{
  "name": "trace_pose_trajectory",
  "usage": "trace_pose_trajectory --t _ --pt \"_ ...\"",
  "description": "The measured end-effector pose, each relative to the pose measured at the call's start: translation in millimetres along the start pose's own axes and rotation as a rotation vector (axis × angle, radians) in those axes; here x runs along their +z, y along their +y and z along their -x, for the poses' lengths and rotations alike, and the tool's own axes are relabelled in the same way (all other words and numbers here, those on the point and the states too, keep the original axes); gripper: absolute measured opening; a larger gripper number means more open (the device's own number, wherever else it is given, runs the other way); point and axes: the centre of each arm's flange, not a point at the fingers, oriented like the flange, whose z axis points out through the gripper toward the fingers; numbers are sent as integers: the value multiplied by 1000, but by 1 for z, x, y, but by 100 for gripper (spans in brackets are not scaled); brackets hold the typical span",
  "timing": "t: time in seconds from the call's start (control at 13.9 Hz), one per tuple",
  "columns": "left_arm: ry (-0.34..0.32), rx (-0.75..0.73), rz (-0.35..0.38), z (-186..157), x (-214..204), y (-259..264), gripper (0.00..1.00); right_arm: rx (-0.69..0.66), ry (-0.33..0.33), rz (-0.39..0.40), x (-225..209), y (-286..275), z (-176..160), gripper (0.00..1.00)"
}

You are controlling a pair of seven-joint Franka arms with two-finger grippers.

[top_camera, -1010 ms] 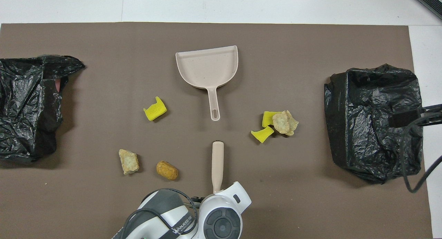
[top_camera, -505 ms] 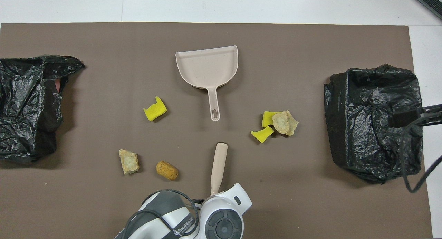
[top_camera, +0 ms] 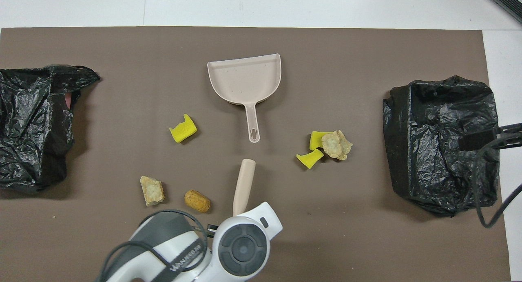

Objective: Sweep and dump trash in bin
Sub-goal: 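Grasp the beige brush handle with the left gripper and lift it, then grasp the beige dustpan handle with the right gripper and lift it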

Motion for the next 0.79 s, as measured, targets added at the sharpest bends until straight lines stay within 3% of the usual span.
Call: trace_pose_trajectory --t 0.22,0.43,0.79 --pt "15 -47 -21 -26 -24 -84 26 -29 -7 1 6 -28 -6 100" --pt "14 -129 -43 -47 -25 -161 26 12 26 -3 28 -99 -32 100" --pt "-38 -317 -39 -57 -3 -261 26 91 27 -62 113 -228 -84 100"
